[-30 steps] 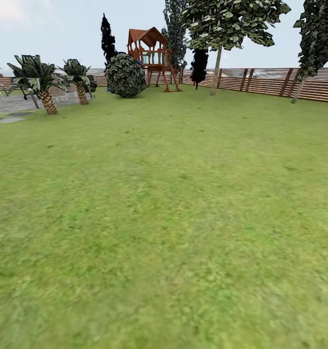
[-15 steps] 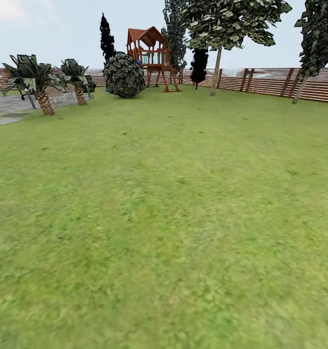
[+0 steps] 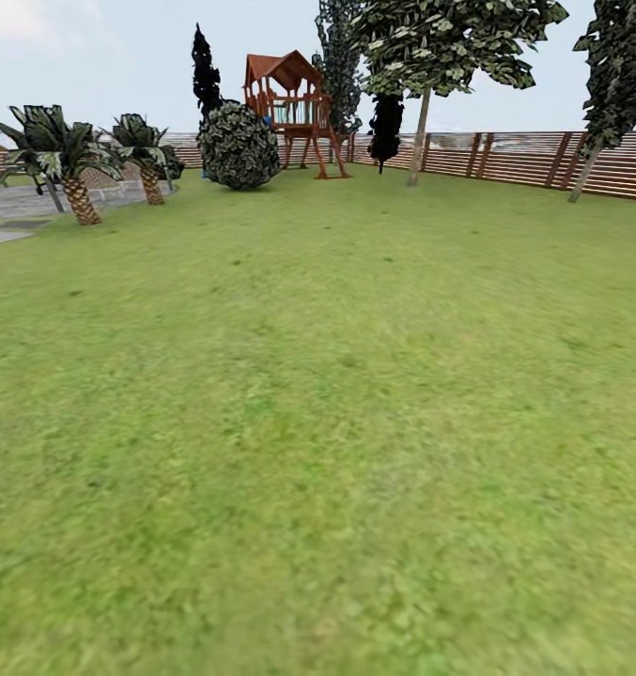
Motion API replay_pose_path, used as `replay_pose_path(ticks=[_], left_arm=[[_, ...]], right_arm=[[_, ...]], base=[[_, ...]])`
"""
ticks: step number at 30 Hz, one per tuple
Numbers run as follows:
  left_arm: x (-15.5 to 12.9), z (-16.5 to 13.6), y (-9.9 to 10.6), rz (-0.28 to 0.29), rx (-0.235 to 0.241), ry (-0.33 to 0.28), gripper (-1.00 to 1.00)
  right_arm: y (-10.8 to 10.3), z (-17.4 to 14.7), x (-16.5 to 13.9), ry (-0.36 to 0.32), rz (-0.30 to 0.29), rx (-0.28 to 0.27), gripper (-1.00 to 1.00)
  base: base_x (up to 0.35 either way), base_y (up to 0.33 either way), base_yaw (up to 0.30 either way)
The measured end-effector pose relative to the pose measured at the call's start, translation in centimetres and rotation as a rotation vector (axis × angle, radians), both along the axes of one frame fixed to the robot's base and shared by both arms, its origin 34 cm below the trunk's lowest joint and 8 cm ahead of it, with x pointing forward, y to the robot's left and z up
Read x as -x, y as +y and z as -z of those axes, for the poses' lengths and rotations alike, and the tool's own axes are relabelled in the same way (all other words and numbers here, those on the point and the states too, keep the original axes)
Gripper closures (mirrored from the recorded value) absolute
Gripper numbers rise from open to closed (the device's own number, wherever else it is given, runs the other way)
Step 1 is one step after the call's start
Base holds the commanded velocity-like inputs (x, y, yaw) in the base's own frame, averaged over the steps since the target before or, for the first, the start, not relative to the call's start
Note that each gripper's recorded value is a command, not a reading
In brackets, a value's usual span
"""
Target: Take the three Easter eggs out of the wicker basket on the lawn in the garden, then place them on the lawn next to a single tree (choose any tree) so that all three eggs are next to the same tree and none are left in the basket.
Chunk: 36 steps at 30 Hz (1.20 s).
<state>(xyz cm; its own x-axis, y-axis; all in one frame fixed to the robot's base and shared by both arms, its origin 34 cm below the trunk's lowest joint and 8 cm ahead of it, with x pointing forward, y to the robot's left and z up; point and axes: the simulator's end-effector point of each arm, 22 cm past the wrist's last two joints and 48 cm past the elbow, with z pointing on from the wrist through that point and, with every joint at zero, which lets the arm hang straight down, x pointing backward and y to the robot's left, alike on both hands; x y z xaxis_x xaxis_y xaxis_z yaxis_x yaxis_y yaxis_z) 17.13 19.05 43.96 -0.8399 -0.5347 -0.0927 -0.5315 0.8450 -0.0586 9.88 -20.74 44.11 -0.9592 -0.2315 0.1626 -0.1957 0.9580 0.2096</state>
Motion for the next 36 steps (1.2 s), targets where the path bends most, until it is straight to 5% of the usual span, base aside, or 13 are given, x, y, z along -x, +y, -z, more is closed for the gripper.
replay_pose_path(ticks=[36], left_arm=[[0.17, 0.01, 0.17, -0.004, -0.007, 0.006, -1.0]], right_arm=[[0.0, 0.0, 0.0, 0.0, 0.0, 0.0, -1.0]], base=[[0.333, -0.12, 0.0]])
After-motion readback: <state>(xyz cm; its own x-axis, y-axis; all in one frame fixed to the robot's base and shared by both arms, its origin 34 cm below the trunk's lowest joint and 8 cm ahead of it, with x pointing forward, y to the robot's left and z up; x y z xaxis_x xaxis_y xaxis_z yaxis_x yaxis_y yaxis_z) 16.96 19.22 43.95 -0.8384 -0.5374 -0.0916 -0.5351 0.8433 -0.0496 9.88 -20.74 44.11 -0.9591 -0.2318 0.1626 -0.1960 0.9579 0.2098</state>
